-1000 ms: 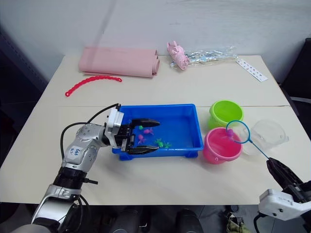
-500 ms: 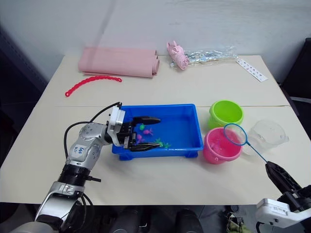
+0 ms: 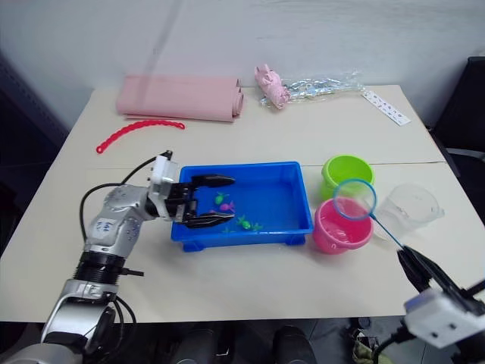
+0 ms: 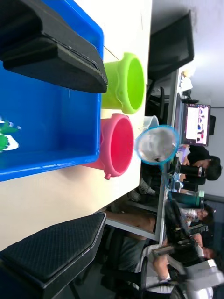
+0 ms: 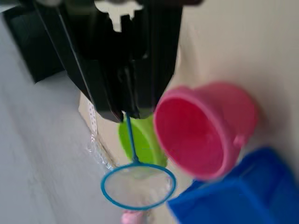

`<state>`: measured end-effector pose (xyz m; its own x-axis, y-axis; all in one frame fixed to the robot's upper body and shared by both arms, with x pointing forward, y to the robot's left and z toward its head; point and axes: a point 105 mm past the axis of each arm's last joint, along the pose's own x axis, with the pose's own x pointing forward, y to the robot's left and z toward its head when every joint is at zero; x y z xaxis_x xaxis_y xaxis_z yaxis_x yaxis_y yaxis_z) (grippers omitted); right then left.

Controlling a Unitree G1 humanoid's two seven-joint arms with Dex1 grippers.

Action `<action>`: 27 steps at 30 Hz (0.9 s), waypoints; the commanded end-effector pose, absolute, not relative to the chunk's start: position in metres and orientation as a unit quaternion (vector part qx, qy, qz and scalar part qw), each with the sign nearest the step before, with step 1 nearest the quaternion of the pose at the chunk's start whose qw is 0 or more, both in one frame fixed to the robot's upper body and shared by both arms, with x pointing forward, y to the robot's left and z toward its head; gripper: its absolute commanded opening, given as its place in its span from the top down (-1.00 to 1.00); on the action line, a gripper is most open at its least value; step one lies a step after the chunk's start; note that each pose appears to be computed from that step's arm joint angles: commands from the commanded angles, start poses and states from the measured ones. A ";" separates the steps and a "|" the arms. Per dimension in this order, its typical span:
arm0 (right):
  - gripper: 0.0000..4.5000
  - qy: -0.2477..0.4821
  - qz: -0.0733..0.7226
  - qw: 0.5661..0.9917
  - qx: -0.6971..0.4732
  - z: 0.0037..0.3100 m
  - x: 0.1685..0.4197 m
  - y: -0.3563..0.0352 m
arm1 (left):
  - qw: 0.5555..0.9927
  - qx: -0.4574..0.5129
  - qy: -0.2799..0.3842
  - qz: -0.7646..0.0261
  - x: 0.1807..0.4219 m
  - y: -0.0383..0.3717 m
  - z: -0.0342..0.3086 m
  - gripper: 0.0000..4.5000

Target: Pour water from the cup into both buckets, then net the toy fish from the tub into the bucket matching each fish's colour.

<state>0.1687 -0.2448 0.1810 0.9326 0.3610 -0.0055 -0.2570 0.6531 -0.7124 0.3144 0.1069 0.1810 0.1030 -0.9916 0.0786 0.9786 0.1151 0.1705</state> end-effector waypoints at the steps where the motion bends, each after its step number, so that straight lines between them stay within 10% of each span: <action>1: 1.00 -0.049 0.265 0.932 -0.241 0.190 0.186 -0.222 | 0.777 0.037 -0.093 -0.622 0.315 0.140 0.192 -0.98; 14: 1.00 0.030 0.426 0.878 -0.216 0.190 0.284 -0.157 | 0.857 0.119 -0.027 -0.501 0.297 0.236 0.181 -0.98; 27: 1.00 0.121 0.461 0.827 -0.299 0.163 0.341 -0.132 | 0.860 0.134 0.015 -0.493 0.283 0.235 0.170 -0.98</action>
